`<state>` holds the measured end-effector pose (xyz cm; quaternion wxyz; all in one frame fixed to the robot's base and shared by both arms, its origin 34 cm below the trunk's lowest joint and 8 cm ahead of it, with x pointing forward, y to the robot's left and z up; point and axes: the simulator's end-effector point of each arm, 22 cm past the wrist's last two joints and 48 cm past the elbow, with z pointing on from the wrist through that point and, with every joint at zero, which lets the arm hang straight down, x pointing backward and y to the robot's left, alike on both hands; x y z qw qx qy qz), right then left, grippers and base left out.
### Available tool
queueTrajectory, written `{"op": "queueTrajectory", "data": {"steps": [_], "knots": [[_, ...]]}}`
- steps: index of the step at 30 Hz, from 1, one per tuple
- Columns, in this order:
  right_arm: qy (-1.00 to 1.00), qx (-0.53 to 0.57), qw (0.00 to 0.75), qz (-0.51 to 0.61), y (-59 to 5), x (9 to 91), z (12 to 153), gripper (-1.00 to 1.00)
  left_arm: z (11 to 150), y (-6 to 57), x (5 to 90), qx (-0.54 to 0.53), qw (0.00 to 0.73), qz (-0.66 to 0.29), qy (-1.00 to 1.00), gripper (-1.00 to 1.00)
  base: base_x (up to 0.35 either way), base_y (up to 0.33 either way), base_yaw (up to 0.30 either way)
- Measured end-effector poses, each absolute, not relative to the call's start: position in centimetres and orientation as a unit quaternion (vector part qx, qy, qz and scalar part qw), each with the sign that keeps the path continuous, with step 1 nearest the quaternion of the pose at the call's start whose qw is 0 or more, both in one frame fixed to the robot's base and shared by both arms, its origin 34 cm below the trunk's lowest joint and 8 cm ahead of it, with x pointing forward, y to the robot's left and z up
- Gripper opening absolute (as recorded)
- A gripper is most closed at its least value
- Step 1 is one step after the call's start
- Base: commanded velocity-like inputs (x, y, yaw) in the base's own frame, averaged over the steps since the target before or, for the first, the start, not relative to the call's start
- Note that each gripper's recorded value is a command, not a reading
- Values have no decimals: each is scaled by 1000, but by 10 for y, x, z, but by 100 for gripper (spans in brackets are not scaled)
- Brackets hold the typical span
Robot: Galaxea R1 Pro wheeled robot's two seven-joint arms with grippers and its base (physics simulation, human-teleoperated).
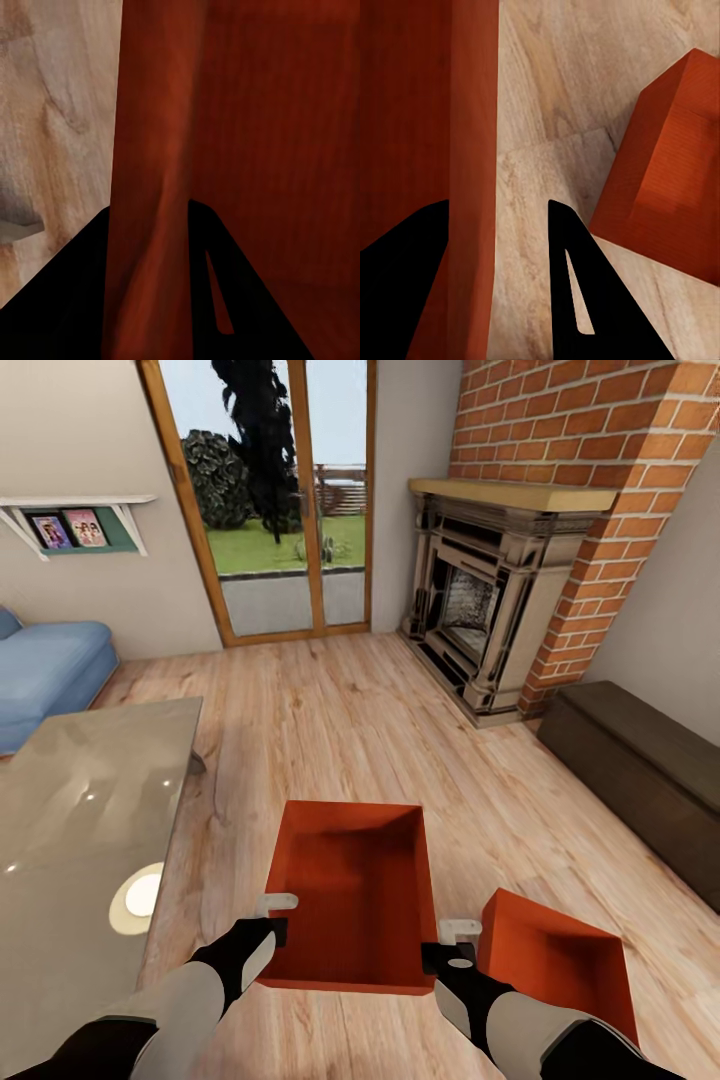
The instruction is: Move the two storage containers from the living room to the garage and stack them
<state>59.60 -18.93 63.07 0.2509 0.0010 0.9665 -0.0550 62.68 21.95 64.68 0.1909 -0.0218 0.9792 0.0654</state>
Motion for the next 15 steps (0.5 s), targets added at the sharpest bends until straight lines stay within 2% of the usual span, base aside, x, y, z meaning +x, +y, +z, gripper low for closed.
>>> {"op": "queueTrajectory", "data": {"steps": [15], "knots": [[964,2,262,-55,-189,599,656,-100,673,219,629,-23,202,65,977,-100,0,0,0]]}}
